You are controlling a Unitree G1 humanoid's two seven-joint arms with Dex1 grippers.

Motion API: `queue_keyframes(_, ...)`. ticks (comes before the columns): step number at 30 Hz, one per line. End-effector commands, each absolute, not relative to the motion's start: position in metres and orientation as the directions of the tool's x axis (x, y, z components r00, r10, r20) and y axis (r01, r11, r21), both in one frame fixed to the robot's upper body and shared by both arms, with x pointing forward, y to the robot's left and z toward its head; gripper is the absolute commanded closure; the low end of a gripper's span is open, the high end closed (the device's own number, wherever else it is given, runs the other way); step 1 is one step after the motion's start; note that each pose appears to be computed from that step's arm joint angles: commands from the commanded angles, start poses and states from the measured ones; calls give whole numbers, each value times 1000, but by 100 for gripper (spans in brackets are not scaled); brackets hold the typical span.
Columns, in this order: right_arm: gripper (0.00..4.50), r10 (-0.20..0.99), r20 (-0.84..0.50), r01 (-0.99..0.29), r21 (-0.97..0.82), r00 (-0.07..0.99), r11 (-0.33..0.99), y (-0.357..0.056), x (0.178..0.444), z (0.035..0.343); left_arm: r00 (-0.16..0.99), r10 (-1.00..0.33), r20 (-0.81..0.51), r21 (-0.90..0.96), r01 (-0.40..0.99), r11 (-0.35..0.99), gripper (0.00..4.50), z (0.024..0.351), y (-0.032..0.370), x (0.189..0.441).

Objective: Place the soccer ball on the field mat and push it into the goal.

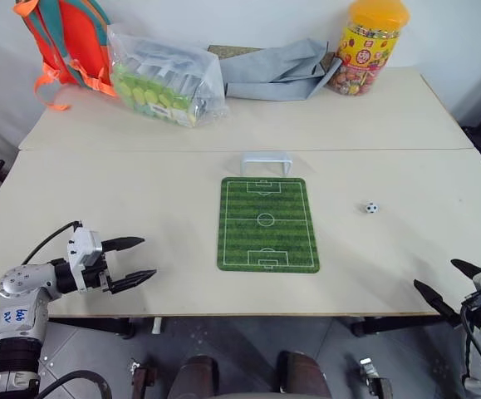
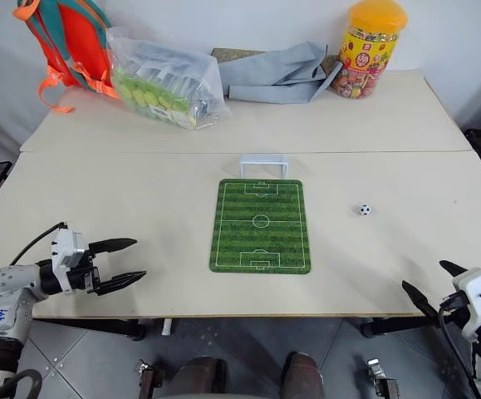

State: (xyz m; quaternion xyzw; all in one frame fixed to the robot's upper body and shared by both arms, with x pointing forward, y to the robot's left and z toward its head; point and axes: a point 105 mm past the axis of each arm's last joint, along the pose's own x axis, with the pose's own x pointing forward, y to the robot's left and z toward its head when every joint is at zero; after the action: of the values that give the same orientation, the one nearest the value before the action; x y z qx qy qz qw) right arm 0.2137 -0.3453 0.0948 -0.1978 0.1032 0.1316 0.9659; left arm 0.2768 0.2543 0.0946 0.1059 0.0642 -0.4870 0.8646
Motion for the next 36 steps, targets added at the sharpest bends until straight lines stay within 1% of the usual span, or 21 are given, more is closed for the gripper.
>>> queue_keyframes(1,1,197,-228,-274,-381,953,883,-349,215,107,522,-832,-188,133,853,505,0,103,256,278)
queue_keyframes(6,1,176,-222,-245,-337,959,909,-349,217,112,561,-811,-168,144,827,543,0,107,256,283)
queue_keyframes(8,1,197,-219,-261,-316,956,912,-344,222,122,585,-799,-141,151,810,567,0,117,255,290)
queue_keyframes(10,1,239,-179,-283,-292,954,914,-334,233,139,594,-795,-122,160,802,575,0,126,252,297)
queue_keyframes(13,1,258,-163,-295,-272,952,916,-320,260,159,548,-832,-93,201,828,523,0,135,239,301)
queue_keyframes(17,1,323,-158,-355,-264,933,897,-300,281,168,494,-869,-19,179,857,484,0,147,228,305)
queue_keyframes(21,1,385,-194,-424,-239,902,873,-281,317,159,408,-913,-27,227,892,392,0,143,213,304)
queue_keyframes(25,1,393,-208,-436,-237,896,868,-278,345,152,334,-942,-43,240,918,315,0,140,208,296)
queue_keyframes(28,1,388,-209,-430,-227,898,874,-278,364,148,309,-950,-50,245,926,288,0,140,207,293)
queue_keyframes(31,1,390,-218,-434,-220,895,873,-279,375,143,253,-967,-9,224,943,245,0,144,205,287)
queue_keyframes(33,1,394,-223,-439,-215,892,872,-278,379,140,259,-966,-16,228,941,249,0,143,207,286)
queue_keyframes(36,1,379,-266,-436,-207,886,876,-280,385,129,267,-963,-38,238,938,251,0,139,209,284)
